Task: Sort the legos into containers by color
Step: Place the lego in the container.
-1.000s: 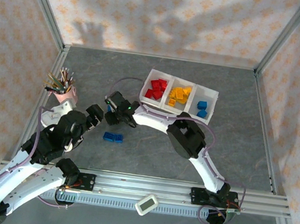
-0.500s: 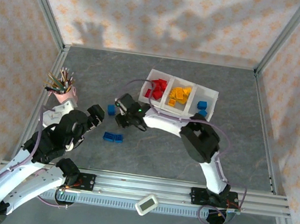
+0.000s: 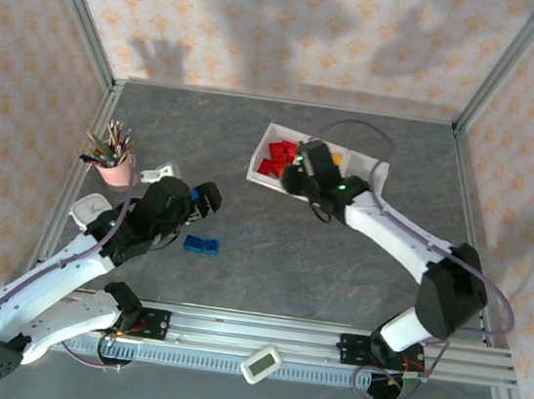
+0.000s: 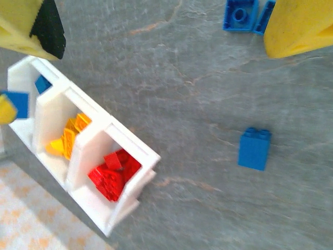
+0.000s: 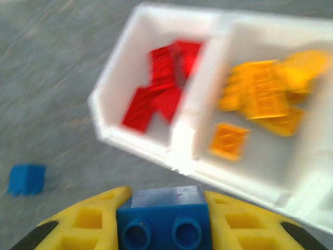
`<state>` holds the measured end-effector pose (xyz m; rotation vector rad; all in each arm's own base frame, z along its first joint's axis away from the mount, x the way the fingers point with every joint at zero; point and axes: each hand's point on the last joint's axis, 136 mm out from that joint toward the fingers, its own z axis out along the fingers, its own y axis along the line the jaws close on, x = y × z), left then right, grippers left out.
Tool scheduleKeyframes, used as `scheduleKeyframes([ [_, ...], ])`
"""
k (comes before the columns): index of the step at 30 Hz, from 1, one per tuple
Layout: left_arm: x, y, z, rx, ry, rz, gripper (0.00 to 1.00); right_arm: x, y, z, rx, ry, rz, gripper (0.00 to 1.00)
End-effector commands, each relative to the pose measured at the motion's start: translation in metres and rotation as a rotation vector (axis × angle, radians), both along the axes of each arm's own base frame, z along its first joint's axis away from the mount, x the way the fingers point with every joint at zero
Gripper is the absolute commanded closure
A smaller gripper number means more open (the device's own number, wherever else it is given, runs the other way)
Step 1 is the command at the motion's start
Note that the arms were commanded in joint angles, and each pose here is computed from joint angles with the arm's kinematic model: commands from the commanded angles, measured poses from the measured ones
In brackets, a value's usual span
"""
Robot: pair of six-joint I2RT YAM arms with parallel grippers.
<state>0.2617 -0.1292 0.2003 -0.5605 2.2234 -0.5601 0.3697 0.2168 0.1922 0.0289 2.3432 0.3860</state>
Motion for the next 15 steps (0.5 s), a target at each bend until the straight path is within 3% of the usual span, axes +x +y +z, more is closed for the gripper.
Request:
scheduleKeyframes([
  [1, 0.017, -0.035, 0.026, -0.074, -0.087, -0.116, 0.01, 0.009, -0.067, -0.005, -0.027, 0.015, -0.221, 0.70],
  [6, 0.029, -0.070, 0.028, -0.080, -0.105, -0.190, 0.01, 0.036, -0.117, -0.007, -0.025, -0.011, -0.362, 0.70],
  [15, 0.043, -0.102, 0.018, -0.083, -0.100, -0.244, 0.01, 0.086, -0.143, -0.048, 0.008, 0.030, -0.437, 0.70],
])
